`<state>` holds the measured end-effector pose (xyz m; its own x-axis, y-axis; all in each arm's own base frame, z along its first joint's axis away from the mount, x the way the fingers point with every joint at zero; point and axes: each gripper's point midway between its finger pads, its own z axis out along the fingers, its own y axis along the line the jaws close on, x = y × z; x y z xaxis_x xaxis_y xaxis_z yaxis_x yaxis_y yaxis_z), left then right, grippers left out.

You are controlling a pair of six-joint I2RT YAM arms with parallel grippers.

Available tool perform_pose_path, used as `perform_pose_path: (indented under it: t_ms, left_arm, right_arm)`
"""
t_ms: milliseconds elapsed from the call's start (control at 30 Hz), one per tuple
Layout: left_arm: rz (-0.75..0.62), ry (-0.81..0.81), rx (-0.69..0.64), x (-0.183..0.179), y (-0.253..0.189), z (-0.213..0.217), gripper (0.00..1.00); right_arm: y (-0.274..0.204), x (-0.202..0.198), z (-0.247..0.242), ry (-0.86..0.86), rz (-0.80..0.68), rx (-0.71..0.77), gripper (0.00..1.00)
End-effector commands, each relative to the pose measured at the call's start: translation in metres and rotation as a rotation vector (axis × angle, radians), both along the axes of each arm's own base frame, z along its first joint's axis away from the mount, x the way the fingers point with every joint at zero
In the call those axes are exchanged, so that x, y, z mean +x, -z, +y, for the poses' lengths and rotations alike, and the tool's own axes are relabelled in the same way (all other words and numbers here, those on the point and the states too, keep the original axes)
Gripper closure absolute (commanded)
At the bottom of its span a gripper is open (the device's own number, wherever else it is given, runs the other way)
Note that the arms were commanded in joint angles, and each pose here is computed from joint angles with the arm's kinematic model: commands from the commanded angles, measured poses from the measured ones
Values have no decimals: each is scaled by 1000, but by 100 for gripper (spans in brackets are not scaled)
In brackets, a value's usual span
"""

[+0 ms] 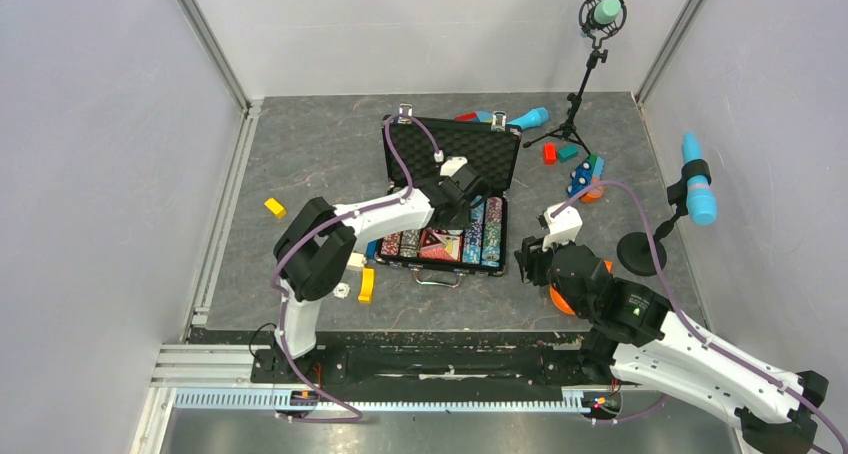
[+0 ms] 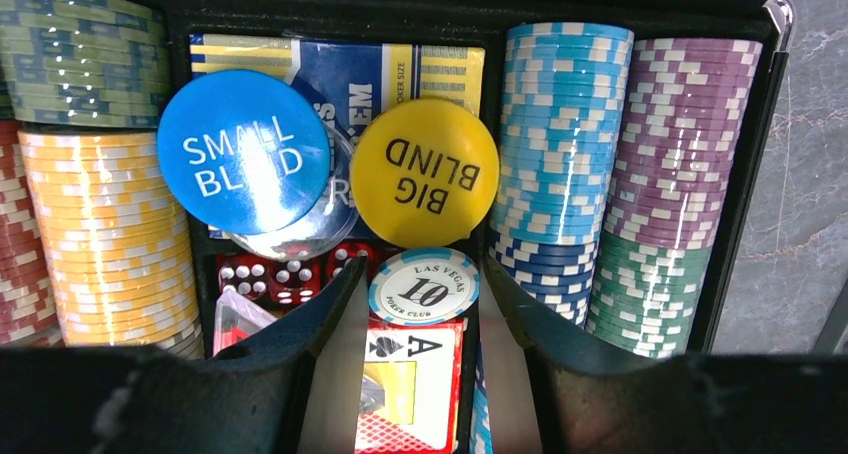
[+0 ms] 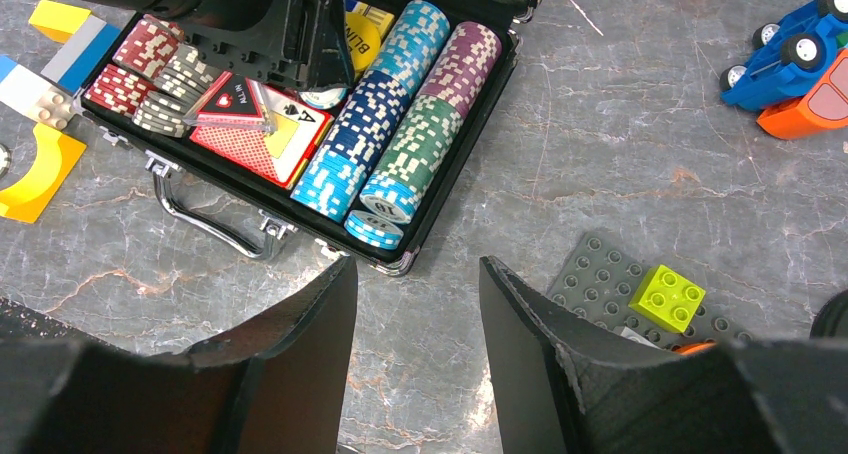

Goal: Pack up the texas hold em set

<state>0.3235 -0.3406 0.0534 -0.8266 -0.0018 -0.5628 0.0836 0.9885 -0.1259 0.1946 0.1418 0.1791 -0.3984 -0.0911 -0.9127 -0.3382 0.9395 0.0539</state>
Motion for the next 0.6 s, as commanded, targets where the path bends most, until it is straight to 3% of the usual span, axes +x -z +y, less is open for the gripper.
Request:
perform_pose_path:
  t_ms: [0,300,567]
  left_arm:
    - [-59,47,-51,-2,-29,-7,60]
    - [-63,48,-56,-6,-32,-2,63]
    - [-103,52,-100,-12,-61,7,62]
  right_arm:
    - [-2,2,0,16,-10,17,49]
    - [-1,2,0,17,-10,15,49]
    - [-2,5,10,3,-22,60,48]
